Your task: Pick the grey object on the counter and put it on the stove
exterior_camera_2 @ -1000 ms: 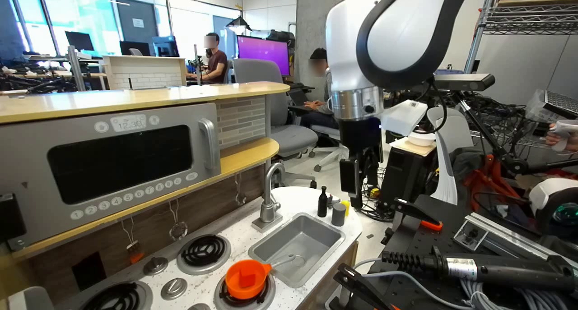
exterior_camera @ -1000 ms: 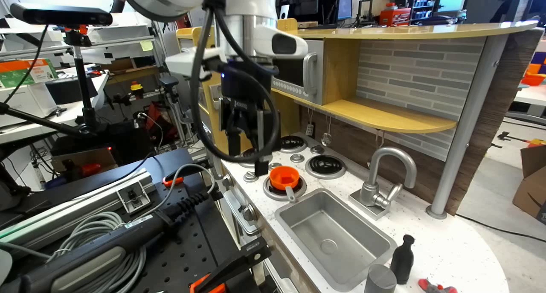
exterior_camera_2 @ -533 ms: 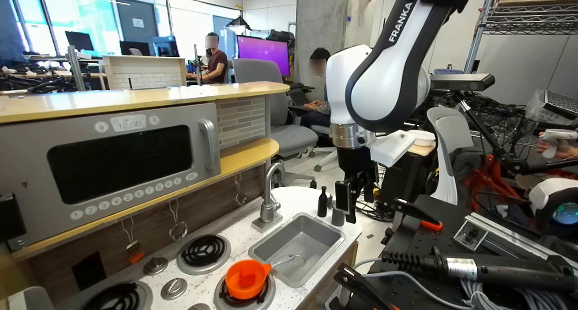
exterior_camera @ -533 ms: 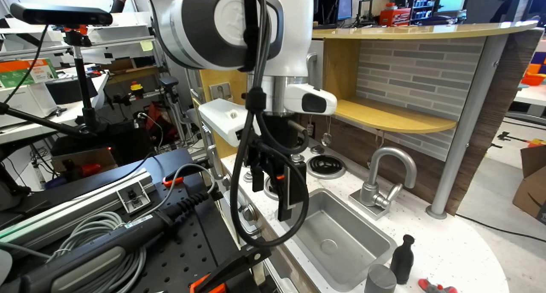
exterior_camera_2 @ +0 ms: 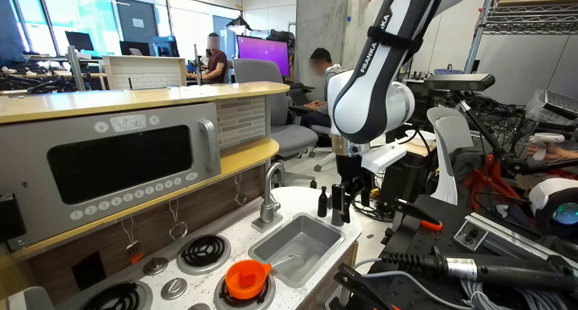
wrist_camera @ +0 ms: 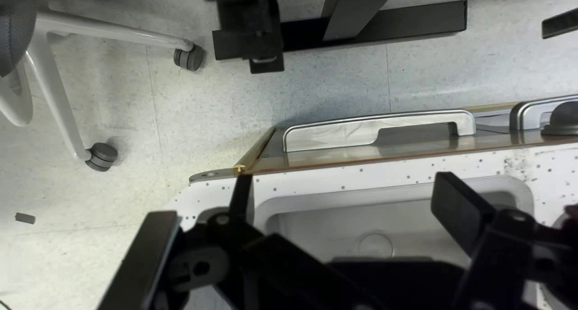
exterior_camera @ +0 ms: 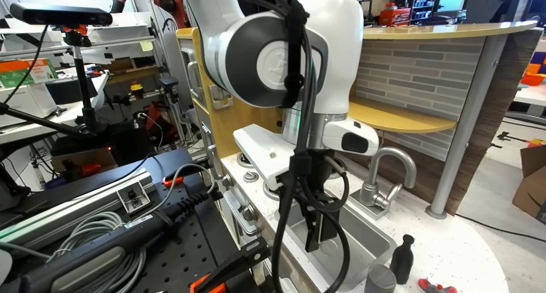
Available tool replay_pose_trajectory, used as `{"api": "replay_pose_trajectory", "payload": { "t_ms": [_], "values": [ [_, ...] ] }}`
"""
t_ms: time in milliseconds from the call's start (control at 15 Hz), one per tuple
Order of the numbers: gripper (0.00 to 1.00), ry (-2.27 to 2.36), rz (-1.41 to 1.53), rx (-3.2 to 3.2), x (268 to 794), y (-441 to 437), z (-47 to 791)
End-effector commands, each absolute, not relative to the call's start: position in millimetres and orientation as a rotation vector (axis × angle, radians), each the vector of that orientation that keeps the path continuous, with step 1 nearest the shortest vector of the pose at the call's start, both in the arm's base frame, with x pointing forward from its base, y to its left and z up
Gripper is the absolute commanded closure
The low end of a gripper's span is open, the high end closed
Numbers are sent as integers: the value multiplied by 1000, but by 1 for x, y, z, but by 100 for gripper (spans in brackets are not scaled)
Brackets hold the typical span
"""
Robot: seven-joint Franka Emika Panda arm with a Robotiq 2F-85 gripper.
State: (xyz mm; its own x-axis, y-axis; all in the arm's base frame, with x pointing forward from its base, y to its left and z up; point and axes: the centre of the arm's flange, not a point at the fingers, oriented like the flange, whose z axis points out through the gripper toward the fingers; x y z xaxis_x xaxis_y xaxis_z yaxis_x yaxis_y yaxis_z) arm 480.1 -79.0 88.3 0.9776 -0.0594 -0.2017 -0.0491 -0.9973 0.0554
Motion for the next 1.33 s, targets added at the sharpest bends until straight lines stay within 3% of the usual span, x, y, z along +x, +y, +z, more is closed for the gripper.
{"api": "replay_pose_trajectory", "payload": {
  "t_ms": [0,1267],
  "values": [
    [0,-111,-316,3091,500,-106,70],
    [0,-118,-303,3072,528,-176,33]
  ]
}}
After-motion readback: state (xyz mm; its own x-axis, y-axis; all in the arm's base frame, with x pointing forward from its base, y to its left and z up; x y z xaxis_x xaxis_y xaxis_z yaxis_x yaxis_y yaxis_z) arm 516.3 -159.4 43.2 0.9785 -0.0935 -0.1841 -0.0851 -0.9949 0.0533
